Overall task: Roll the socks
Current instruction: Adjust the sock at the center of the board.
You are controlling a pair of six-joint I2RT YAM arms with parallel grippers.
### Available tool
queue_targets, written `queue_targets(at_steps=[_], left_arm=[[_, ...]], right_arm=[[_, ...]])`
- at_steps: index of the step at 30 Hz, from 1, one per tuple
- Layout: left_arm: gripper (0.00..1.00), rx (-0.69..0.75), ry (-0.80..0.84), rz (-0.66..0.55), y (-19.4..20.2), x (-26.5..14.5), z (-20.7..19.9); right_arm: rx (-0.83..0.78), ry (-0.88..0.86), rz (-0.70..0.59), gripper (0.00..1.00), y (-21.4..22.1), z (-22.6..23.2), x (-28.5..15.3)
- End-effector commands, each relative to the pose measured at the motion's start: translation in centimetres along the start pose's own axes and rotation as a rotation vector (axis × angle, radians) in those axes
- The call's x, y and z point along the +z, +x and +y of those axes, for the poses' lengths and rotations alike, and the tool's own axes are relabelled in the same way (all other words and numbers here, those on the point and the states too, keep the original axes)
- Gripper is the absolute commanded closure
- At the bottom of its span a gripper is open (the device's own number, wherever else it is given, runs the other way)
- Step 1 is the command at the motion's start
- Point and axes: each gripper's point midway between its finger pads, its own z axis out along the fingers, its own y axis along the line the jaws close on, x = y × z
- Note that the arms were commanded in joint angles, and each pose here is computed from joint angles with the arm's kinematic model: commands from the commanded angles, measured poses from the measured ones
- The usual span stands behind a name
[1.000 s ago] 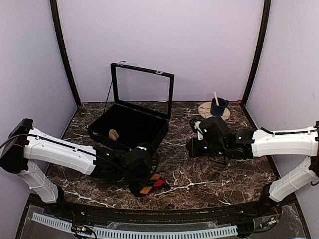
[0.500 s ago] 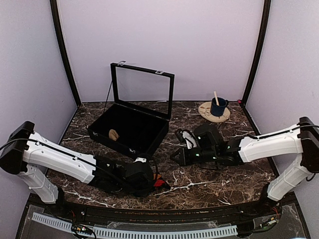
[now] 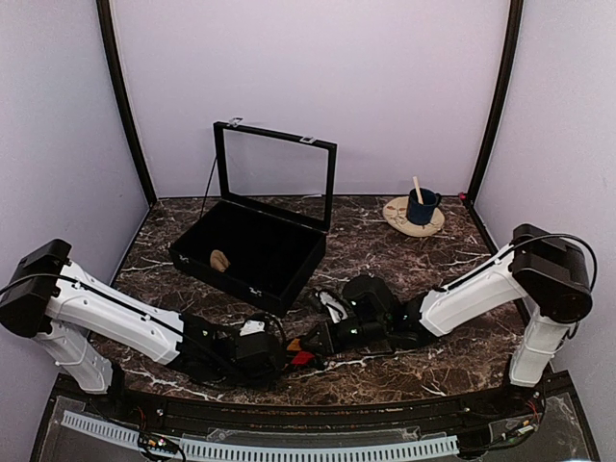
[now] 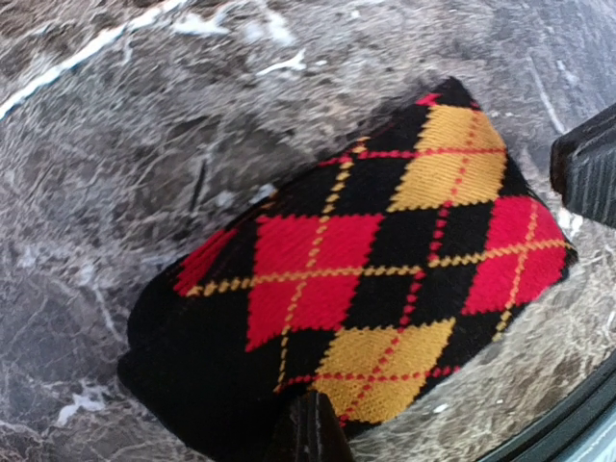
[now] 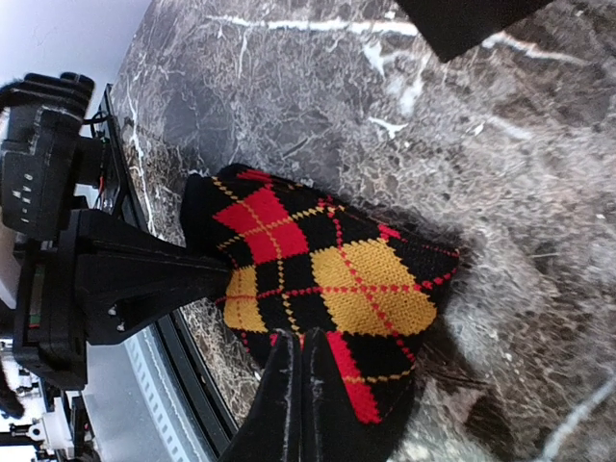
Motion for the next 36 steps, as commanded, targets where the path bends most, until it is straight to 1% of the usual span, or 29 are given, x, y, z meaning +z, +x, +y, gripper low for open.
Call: queue_targets(at_steps=[1,8,14,20,24,30,36], left_arm=[[1.00,-0.015,-0.045,0.021,0.8,-0.4,1.8],[1.00,-0.011,-0.058,0.033,1.2,-0.4,2.5],[1.00,-0.023,-0.080,0.036,1.5,-0.5,3.5],[1.00,-0.055,-0.107,0.018,1.4,-1.1,4.8],[1.00,-0.057,-0.121,0.008,1.4,-1.2,5.4],[1.00,-0.045,-0.112,0.009,1.3,-0.5,4.5],[1.00,-0.011,-0.132,0.009,0.8,-0.1,3.5]], right_arm=[[0.016,-0.098,-0.029,1.00,-0.2,1.5,1.1],[0.039,-0.101,0.017,1.00,2.3,0.8,3.1],[0.060,-0.064,0.074,1.00,5.6,-0.8,3.9],[0.088,0.050,0.105,1.00,8.5,-4.4,3.0],[0.112,0.102,0.111,1.00,9.6,-6.0,2.0],[0.118,0.108,0.094,1.00,9.4,-5.6,1.1],[0.026,0.152,0.077,1.00,7.6,-3.9,-0.1]])
